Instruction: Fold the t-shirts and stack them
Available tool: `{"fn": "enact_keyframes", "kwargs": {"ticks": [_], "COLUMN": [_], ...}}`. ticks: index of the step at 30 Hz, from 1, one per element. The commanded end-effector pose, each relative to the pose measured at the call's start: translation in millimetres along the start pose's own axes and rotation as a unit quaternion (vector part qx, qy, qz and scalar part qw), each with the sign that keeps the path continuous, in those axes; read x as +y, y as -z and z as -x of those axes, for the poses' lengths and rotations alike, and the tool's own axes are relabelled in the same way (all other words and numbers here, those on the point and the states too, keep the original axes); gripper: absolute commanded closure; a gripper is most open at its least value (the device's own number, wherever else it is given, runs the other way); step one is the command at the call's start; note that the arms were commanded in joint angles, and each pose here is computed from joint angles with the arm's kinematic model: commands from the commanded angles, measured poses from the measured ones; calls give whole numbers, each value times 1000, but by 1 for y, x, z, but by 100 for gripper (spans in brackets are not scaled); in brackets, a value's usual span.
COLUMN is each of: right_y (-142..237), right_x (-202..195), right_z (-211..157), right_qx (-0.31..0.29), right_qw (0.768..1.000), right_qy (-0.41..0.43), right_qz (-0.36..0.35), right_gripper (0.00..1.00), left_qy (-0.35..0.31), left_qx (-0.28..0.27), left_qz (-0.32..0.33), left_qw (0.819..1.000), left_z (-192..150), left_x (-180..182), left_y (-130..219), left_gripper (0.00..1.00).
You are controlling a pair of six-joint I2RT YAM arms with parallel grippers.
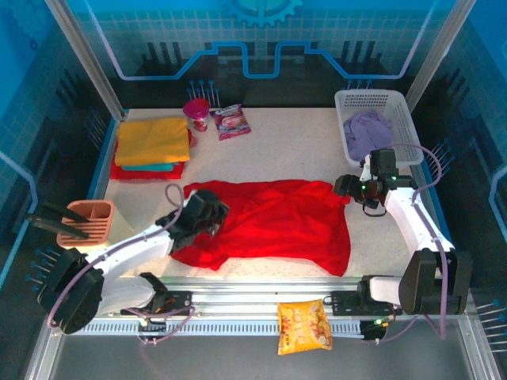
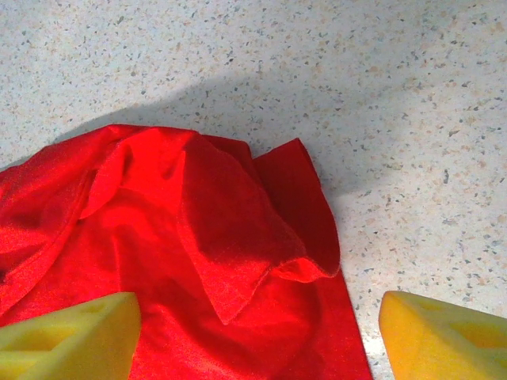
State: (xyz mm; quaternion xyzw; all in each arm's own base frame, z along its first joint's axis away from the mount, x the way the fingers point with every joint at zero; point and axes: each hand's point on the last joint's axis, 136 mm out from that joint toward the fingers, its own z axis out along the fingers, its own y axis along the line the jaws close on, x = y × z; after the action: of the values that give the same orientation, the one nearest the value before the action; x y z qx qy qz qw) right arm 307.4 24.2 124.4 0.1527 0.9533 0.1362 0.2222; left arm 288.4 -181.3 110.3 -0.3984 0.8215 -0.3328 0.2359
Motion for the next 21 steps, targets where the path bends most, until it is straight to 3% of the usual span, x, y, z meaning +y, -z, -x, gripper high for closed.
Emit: {"fn": "enact_keyframes", "kwargs": {"ticks": [1,3,5,7,9,11,12,14,16,19,21], "right_y": [6,5,4,3,3,2,2,3,4,5,5], "right_x": [9,10,11,11,12,13,14,13,12,13,14], "right_z": [7,8,10,11,11,12,12,13,13,14,14], "right_qx": [-11,-10,-11,-11,-11,-10,-9,-9,-10,-11,-9], "right_qw": [1000,1000,1000,1000,1000,1000,1000,1000,1000,1000,1000], "right_qy": [4,4,4,4,4,4,6,7,11,12,10], "right_qz": [19,21,23,23,24,26,26,24,20,20,23], "right_gripper": [21,21,21,21,21,21,21,21,21,21,21], "left_qy": [-210,-298,-377,-451,-487,-491,-495,-499,-504,-491,-475], "left_qx": [90,142,206,245,265,277,283,286,270,241,234], "left_qz": [-7,-20,-43,-20,20,51,60,80,98,93,71], "left_qw": [974,944,902,858,832,824,819,814,814,832,845], "left_z": [-18,-36,-64,-85,-92,-91,-92,-89,-80,-68,-66], "left_x": [-37,-53,-61,-50,-31,-11,-2,11,18,12,4], "left_y": [13,20,28,35,35,31,31,32,35,38,40], "left_gripper": [100,100,100,100,96,92,85,60,58,31,27]}}
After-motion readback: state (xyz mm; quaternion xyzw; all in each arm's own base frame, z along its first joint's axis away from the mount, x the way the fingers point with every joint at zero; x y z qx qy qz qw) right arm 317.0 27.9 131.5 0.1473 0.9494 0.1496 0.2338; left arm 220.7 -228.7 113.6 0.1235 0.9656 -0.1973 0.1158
